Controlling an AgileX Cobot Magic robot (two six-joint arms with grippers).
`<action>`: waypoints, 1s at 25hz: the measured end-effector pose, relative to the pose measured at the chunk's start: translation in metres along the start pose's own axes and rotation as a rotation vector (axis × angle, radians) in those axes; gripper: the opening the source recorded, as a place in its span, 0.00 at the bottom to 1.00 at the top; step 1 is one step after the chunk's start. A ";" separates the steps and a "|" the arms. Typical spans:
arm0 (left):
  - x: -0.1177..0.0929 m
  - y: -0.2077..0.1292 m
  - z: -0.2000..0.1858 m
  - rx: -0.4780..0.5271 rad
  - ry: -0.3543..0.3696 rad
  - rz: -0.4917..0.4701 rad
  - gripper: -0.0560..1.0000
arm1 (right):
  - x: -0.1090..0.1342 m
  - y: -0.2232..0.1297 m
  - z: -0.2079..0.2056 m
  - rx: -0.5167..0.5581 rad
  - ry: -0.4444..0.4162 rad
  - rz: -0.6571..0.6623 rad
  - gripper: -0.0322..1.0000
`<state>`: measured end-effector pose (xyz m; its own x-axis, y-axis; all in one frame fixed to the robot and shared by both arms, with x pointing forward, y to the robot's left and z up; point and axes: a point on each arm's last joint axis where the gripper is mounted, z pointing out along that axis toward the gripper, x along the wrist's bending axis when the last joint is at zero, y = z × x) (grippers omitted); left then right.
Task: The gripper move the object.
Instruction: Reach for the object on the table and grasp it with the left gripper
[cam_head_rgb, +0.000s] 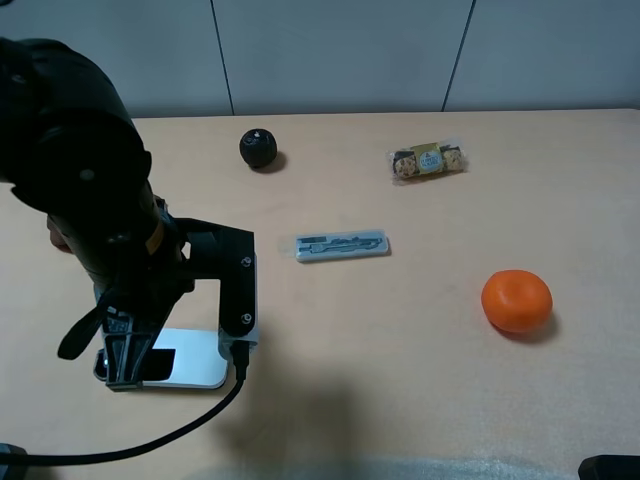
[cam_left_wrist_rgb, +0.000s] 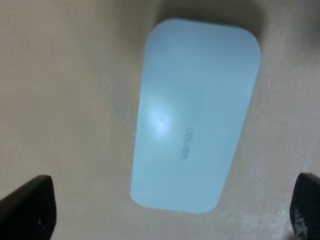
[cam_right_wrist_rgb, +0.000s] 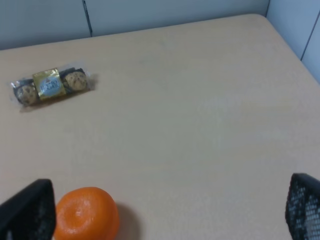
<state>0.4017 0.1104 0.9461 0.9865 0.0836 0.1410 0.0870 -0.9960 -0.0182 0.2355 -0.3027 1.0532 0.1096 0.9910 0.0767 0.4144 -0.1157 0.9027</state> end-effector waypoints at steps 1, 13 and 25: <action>-0.001 -0.001 0.001 0.002 -0.005 0.000 0.95 | 0.000 0.000 0.000 0.000 0.000 0.000 0.70; -0.007 -0.005 0.013 -0.042 0.007 0.017 0.95 | 0.000 0.000 0.000 0.000 0.000 0.000 0.70; -0.006 0.007 0.047 -0.019 -0.022 0.052 0.95 | 0.000 0.000 0.000 0.001 0.000 0.000 0.70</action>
<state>0.4027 0.1047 0.8981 0.9925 0.0324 0.1181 0.0333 -0.9994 -0.0060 0.2355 -0.3027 1.0531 0.1098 0.9910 0.0766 0.4155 -0.1158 0.9022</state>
